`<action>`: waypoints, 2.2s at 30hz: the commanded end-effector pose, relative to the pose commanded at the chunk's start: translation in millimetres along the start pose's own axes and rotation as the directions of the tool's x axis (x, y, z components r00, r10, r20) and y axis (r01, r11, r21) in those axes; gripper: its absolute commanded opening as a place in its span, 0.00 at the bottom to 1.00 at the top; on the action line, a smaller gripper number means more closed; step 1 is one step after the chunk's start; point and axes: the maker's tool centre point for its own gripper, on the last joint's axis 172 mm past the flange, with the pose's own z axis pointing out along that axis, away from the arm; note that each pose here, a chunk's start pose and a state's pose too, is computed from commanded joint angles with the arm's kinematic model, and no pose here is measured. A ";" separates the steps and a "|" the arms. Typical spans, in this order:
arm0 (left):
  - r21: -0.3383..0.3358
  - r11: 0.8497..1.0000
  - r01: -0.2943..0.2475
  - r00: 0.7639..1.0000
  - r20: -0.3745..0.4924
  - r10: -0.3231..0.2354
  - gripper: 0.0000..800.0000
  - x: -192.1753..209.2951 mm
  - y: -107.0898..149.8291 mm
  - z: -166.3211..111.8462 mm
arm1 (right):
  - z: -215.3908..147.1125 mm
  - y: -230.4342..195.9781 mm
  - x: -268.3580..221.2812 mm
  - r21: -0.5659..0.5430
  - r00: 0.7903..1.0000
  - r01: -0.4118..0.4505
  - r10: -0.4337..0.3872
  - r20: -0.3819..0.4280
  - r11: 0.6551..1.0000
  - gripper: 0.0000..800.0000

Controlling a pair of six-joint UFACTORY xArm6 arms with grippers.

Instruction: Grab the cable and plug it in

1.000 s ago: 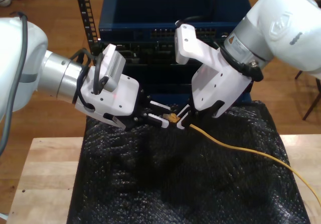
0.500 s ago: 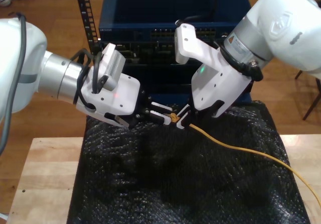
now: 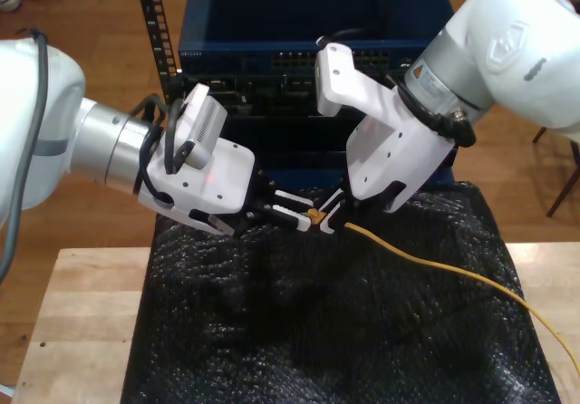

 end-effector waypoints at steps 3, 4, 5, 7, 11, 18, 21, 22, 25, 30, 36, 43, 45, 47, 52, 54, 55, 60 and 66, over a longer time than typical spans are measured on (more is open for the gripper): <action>0.001 1.000 0.002 1.000 0.001 -0.002 0.15 -0.2 -0.4 -0.1 | 0.0 0.0 0.0 0.000 1.000 -0.002 0.002 0.000 1.000 0.01; 0.001 1.000 0.002 1.000 0.001 -0.002 0.14 -0.2 -0.4 -0.1 | 0.0 0.0 0.0 0.000 1.000 0.000 0.000 0.000 1.000 0.01; 0.002 1.000 0.001 1.000 -0.001 -0.001 0.12 0.2 -0.5 -0.1 | 0.0 0.0 0.0 0.000 1.000 0.000 0.000 0.000 1.000 0.01; 0.005 1.000 0.002 1.000 0.000 -0.002 0.08 -0.1 -1.2 -0.8 | 0.5 -0.3 -0.5 0.001 1.000 -0.001 0.001 0.001 1.000 0.01; 0.003 1.000 0.002 1.000 -0.001 -0.002 0.04 0.0 -0.8 -0.7 | 0.5 -0.3 -0.5 0.001 1.000 -0.001 0.001 0.001 1.000 0.01; 0.001 1.000 0.003 1.000 -0.001 -0.003 0.00 0.9 -0.4 -0.3 | 0.2 0.1 -0.6 0.001 1.000 -0.003 0.003 -0.001 1.000 0.02; 0.000 1.000 0.006 1.000 -0.002 -0.006 0.00 1.0 -0.1 -0.2 | 0.2 0.1 -0.6 0.001 1.000 -0.003 0.003 -0.001 1.000 0.02; 0.000 1.000 0.007 1.000 -0.003 -0.007 0.00 1.0 0.0 -0.6 | 0.2 0.1 -0.6 0.001 1.000 -0.004 0.004 -0.001 1.000 0.02; 0.000 1.000 0.007 1.000 -0.003 -0.007 0.00 1.0 0.0 -0.6 | -0.2 -0.5 -0.3 0.001 1.000 -0.003 0.003 -0.001 1.000 0.07; -0.001 1.000 0.006 1.000 0.000 -0.006 0.00 0.7 0.1 -0.2 | -1.3 -1.6 -0.4 0.002 1.000 -0.003 0.003 -0.002 1.000 0.29; 0.005 1.000 0.010 1.000 0.000 -0.010 0.00 -0.1 -1.6 -0.9 | -3.3 -2.8 -1.5 0.004 1.000 -0.002 0.002 -0.001 1.000 0.48; 0.040 0.998 0.046 0.999 -0.016 -0.045 0.01 -10.4 -13.7 -16.1 | -17.8 -13.3 3.7 -0.011 1.000 0.025 -0.025 -0.006 1.000 0.64; 0.039 0.998 0.045 0.999 -0.025 -0.044 0.01 -7.8 -15.1 -17.4 | -21.5 -13.9 5.6 -0.020 0.999 0.034 -0.034 -0.008 0.999 0.75; 0.041 0.998 0.055 0.997 -0.050 -0.053 0.01 -4.0 -18.2 -17.2 | -26.0 -13.9 7.7 -0.032 0.999 0.044 -0.044 -0.009 0.999 0.81; 0.002 0.994 0.105 0.985 -0.138 -0.104 0.01 4.6 -19.0 -24.0 | -32.9 -15.8 12.4 -0.053 0.987 0.157 -0.158 -0.011 0.986 0.91; -0.011 0.992 0.126 0.979 -0.159 -0.126 0.01 5.5 -20.5 -31.4 | -37.3 -18.2 14.4 -0.066 0.978 0.208 -0.210 -0.012 0.976 0.95; -0.013 0.991 0.133 0.977 -0.166 -0.133 0.01 6.6 -21.7 -35.9 | -40.5 -19.7 15.6 -0.074 0.972 0.233 -0.234 -0.011 0.970 0.98; -0.062 0.983 0.173 0.958 -0.220 -0.182 0.01 15.4 -12.9 -48.0 | -52.6 -23.6 22.4 -0.106 0.956 0.291 -0.294 -0.014 0.951 1.00; -0.094 0.975 0.201 0.925 -0.311 -0.221 0.00 27.6 -7.0 -67.4 | -72.5 -33.4 33.9 -0.156 0.943 0.325 -0.331 -0.017 0.933 1.00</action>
